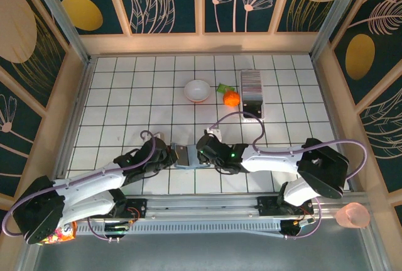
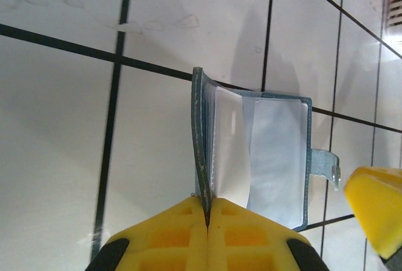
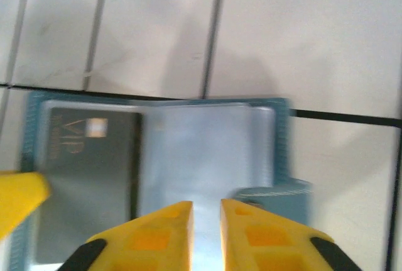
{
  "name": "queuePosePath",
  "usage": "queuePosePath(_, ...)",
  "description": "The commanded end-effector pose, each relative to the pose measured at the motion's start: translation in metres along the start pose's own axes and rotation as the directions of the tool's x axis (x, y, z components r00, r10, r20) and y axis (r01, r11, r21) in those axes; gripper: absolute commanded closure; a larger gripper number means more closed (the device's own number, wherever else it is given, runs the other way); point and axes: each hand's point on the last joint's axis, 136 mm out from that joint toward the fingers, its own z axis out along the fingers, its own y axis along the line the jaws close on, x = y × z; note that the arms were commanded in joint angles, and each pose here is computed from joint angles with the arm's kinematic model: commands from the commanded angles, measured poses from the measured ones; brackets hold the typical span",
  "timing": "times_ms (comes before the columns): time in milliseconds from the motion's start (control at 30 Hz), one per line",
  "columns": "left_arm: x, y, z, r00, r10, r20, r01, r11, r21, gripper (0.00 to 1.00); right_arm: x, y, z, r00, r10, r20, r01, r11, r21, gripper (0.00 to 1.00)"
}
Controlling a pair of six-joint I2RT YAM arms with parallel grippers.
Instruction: Put the credit cards into the card holder
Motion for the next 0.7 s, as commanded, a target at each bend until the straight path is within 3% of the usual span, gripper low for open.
queuePosePath(0, -0.004, 0.021, -0.010, 0.998, 0.054, 0.014, -0.052, 0.990, -0.129, 1.00, -0.007, -0.033, -0.005, 0.999, -0.015, 0.028, 0.010, 0.985, 0.171, 0.70)
queuePosePath(167, -0.007, 0.023, -0.015, 0.996, 0.083, 0.016, -0.079, 0.984, -0.160, 1.00, -0.012, -0.025, 0.002, 0.999, -0.041, 0.007, 0.039, 0.984, 0.173, 0.59)
queuePosePath(367, -0.011, 0.021, -0.020, 0.994, 0.108, 0.018, -0.103, 0.978, -0.179, 1.00, -0.020, 0.025, 0.008, 0.998, -0.068, 0.003, 0.068, 0.998, -0.015, 0.33)
queuePosePath(567, -0.012, 0.017, -0.021, 0.994, 0.111, 0.020, -0.107, 0.981, -0.164, 1.00, -0.006, 0.020, 0.034, 0.991, -0.101, -0.083, 0.107, 0.991, 0.076, 0.32)
queuePosePath(667, -0.011, 0.015, -0.021, 0.994, 0.110, 0.014, -0.106, 0.982, -0.155, 1.00, -0.001, 0.013, 0.041, 0.989, -0.105, -0.107, 0.117, 0.986, 0.121, 0.45)
